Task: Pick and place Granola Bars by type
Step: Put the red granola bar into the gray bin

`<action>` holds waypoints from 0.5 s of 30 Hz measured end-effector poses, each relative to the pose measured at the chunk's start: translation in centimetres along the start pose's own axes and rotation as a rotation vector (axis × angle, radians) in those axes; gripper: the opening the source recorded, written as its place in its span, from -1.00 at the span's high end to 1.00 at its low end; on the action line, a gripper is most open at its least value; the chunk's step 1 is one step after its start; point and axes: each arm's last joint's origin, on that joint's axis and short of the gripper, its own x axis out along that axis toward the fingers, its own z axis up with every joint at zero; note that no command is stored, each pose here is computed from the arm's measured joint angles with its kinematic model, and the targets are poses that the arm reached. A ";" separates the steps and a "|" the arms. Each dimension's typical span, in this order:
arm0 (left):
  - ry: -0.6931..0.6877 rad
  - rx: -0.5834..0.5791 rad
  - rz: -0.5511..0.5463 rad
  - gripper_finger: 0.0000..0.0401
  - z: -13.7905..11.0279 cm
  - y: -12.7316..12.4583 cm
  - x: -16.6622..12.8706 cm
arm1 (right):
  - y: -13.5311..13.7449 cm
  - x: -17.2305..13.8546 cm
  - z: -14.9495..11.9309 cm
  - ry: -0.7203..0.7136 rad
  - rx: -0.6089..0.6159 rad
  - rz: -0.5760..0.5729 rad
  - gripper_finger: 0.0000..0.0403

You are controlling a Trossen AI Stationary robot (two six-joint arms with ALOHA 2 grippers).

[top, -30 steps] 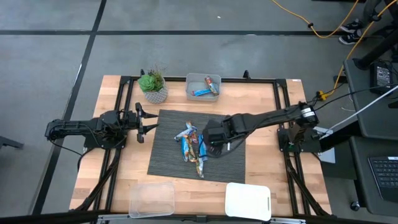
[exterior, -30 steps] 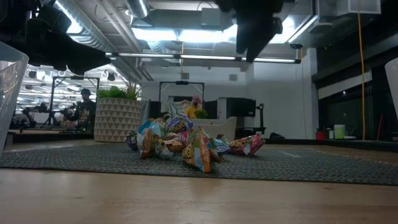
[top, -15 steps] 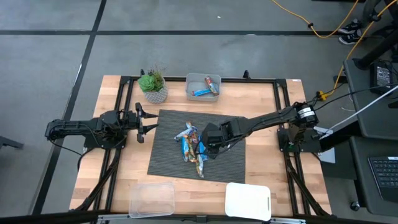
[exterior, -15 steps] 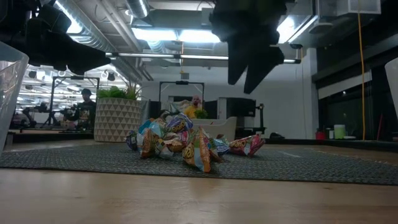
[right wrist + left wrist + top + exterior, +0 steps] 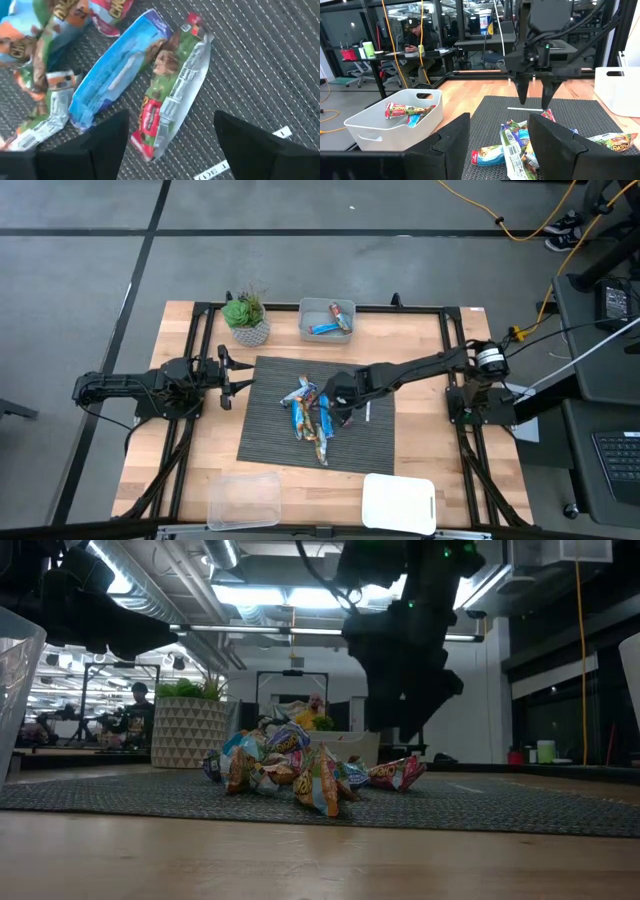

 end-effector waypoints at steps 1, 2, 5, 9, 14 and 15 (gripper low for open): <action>0.000 0.000 0.000 0.06 0.0 0.0 0.0 | -0.1 0.2 0.0 -0.002 0.002 0.014 -0.45; 0.000 0.000 0.000 0.06 0.0 0.0 0.0 | 0.0 0.4 0.0 -0.004 0.003 0.029 -0.45; 0.000 0.000 0.000 0.05 0.0 0.0 0.0 | 0.0 1.1 -0.1 -0.009 0.007 0.048 -0.45; -0.001 0.000 0.000 0.05 0.0 0.0 0.0 | 0.0 1.7 -0.2 -0.011 0.033 0.072 -0.45; 0.000 0.000 0.000 0.06 0.0 0.0 0.0 | 0.1 2.1 -0.2 -0.005 0.030 0.071 -0.45; 0.000 0.000 0.000 0.05 0.0 0.0 0.0 | 0.1 2.3 -0.1 -0.007 0.028 0.073 -0.45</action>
